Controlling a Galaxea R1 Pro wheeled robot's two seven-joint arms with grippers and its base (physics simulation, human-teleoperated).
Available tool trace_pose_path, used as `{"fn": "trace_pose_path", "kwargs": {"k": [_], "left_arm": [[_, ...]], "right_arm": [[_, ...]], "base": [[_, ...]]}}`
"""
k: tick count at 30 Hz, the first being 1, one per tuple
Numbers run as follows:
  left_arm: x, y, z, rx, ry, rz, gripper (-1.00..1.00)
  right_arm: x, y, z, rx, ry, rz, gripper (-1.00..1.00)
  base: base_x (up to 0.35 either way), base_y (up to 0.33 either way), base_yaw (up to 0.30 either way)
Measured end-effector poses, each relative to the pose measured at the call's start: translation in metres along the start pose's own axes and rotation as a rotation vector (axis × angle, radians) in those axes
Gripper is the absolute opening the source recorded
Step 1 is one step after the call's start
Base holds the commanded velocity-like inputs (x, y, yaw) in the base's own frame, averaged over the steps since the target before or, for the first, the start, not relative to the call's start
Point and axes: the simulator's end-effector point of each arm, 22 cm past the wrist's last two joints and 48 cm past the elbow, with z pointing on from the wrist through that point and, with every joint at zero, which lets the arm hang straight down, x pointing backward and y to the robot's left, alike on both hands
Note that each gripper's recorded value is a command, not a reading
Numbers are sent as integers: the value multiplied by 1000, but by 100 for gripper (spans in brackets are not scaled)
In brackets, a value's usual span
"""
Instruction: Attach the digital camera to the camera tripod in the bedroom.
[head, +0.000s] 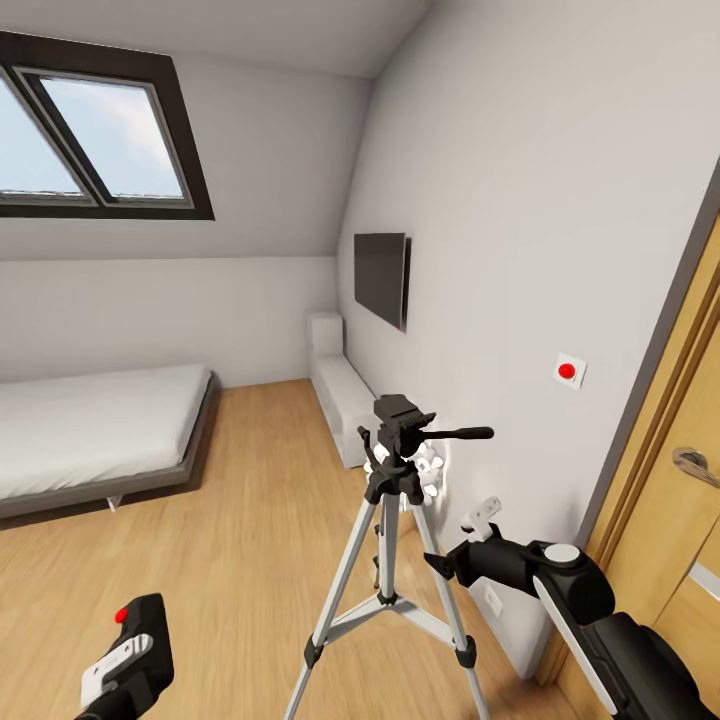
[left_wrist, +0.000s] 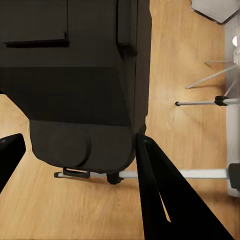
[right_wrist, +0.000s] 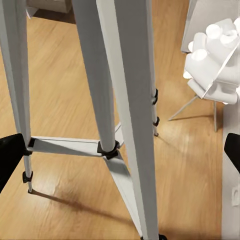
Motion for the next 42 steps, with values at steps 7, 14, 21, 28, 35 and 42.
{"fn": "trace_pose_path", "kwargs": {"k": [7,14,21,28,35,42], "left_arm": [[0,1,0,-5,-2,5,-100],[-1,6,1,-12,-2,-1,-100],[-1,8,1,-16,-2,-5,-100],[-1,10,1,-21,-3,-5,-100],[-7,17,0,-32,-12,-8,-100],[-13,31,-4,-53,-24,-29,-100]], "right_arm": [[1,0,1,0,0,0,100],[1,0,0,-1,2,-2,100],[-2,1,-2,0,-1,-5,100],[-3,0,-2,1,-4,-6,100],[-7,1,-5,2,-16,-13,100],[-5,9,-9,-5,-21,-17,100]], "base": [[0,-168,0],[0,-62,0],[0,-11,0],[0,-134,0],[0,-146,0],[0,-25,0]]}}
